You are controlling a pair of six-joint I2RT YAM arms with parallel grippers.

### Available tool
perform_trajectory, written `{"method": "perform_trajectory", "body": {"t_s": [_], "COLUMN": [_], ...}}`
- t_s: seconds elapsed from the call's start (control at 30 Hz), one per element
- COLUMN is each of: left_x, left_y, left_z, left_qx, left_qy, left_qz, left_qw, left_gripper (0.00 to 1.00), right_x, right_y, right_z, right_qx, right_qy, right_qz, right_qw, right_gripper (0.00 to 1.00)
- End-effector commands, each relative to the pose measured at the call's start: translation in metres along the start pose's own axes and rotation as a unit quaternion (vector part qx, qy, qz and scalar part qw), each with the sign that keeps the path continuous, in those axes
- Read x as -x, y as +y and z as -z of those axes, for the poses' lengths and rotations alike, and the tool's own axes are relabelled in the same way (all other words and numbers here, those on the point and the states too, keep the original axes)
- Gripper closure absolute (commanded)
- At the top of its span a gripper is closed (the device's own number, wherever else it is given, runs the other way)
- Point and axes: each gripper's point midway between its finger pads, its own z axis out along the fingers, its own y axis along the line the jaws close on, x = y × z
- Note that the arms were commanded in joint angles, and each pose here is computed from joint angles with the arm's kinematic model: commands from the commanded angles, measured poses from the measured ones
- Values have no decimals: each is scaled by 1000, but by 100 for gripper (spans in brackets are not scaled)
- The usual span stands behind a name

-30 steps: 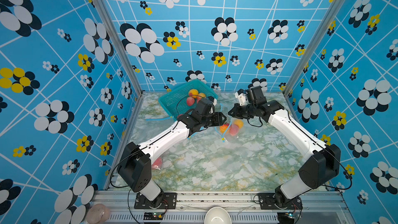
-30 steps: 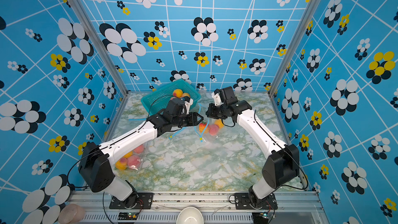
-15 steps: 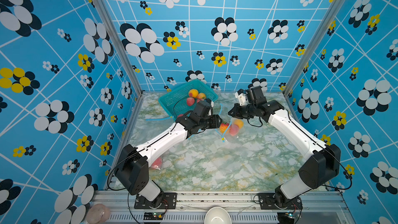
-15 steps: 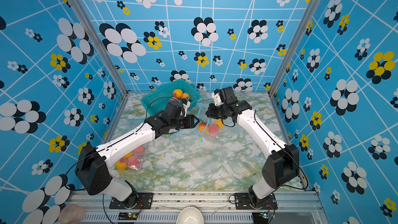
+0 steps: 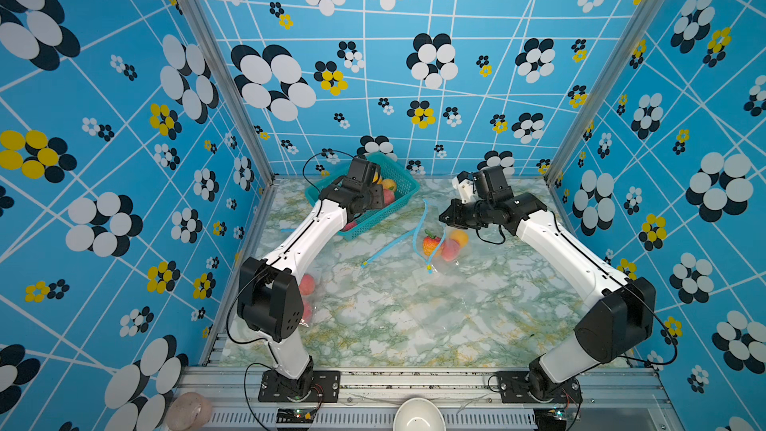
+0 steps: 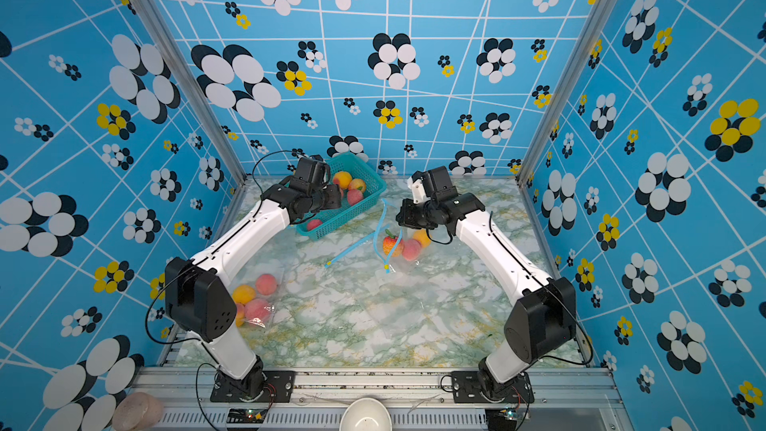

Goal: Place the peach in a zip-top bag and seal the zipper
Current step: Pick up the peach from the basket.

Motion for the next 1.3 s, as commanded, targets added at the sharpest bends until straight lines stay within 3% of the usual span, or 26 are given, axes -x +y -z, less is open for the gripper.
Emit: {"method": "perform_trajectory", "body": {"t_s": [0.0, 0.3, 0.6, 1.0, 1.27], "left_x": [-8, -17, -45, -67, -80], "left_y": [26, 58, 91, 109, 104], "left_z": [-14, -65, -101, -107, -116], "left_qx": [56, 106, 124, 158, 136], "left_qy": [38, 94, 162, 222, 254], "left_qz": [-28, -33, -11, -35, -37], "left_qw": [997, 989, 979, 961, 957], "left_gripper": [36, 29, 25, 28, 25], "right_x": [7, 5, 2, -2, -1], "right_y": [5, 4, 1, -2, -1], "right_z": [4, 9, 7, 0, -2], "right_qx": [11, 5, 2, 5, 7], "right_qy": [-11, -14, -11, -6, -5], "right_qz": [6, 8, 6, 3, 2], "right_qw": [1000, 1000, 1000, 1000, 1000], "right_gripper": [100, 100, 100, 100, 100]}}
